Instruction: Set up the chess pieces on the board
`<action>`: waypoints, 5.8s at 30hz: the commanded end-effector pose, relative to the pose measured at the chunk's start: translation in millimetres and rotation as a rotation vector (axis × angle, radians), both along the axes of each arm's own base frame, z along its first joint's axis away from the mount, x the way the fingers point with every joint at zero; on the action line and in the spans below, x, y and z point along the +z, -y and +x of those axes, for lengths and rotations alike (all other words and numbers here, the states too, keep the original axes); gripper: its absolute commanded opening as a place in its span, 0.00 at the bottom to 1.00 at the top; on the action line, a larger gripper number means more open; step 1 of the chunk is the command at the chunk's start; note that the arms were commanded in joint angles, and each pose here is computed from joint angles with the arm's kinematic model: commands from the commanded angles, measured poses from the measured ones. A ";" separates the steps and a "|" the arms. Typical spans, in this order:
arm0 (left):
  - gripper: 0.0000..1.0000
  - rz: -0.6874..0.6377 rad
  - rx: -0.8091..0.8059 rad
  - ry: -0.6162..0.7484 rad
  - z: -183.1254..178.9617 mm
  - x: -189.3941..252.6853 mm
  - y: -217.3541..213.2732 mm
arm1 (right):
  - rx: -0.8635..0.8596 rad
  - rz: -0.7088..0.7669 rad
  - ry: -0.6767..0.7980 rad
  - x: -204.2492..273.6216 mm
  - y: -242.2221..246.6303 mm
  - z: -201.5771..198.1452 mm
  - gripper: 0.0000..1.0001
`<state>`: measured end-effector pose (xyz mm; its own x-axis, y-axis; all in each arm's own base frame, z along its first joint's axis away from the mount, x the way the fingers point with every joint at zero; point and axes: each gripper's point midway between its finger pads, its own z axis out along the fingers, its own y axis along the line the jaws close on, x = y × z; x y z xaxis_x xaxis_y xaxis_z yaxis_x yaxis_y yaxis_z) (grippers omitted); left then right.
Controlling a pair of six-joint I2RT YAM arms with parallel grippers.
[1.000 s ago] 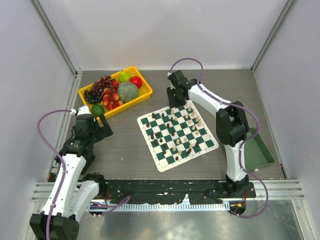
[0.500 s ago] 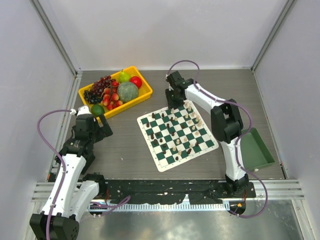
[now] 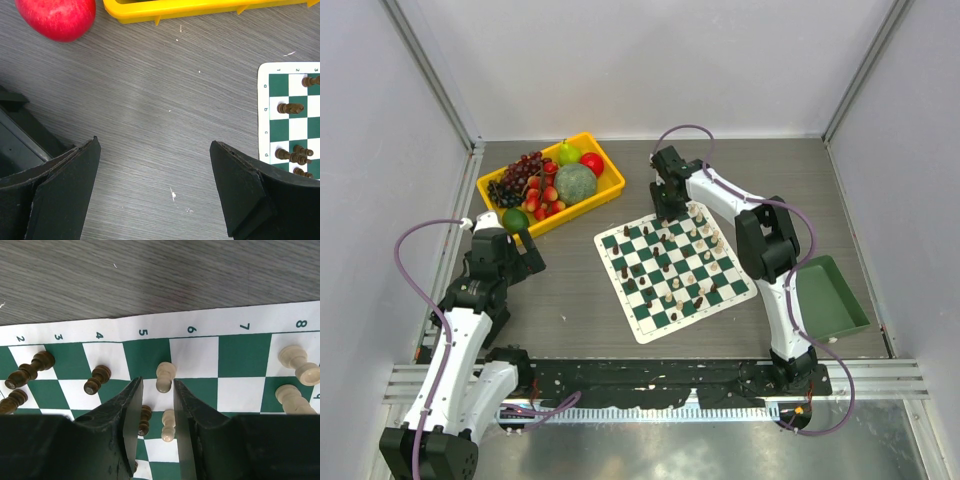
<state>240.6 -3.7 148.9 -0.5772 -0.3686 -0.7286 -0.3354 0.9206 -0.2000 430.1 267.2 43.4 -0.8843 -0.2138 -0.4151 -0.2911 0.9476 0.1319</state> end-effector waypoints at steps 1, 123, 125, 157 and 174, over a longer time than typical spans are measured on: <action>0.99 0.020 0.006 0.026 1.2 9.7 -4.4 | 0.003 0.008 0.046 16.0 -3.0 12.8 0.35; 0.99 0.006 0.002 0.024 1.1 7.6 -1.9 | -0.124 -0.021 0.189 66.8 51.9 48.2 0.41; 0.99 0.005 0.003 0.027 1.2 8.6 -1.9 | -0.116 -0.016 0.208 78.2 51.8 46.1 0.43; 0.99 -0.016 -0.007 0.024 4.4 4.9 2.7 | -0.004 0.076 -0.002 23.5 22.6 -39.4 0.36; 0.99 -0.017 -0.001 0.032 3.5 6.5 1.8 | -0.006 0.033 -0.008 10.2 26.3 -33.4 0.31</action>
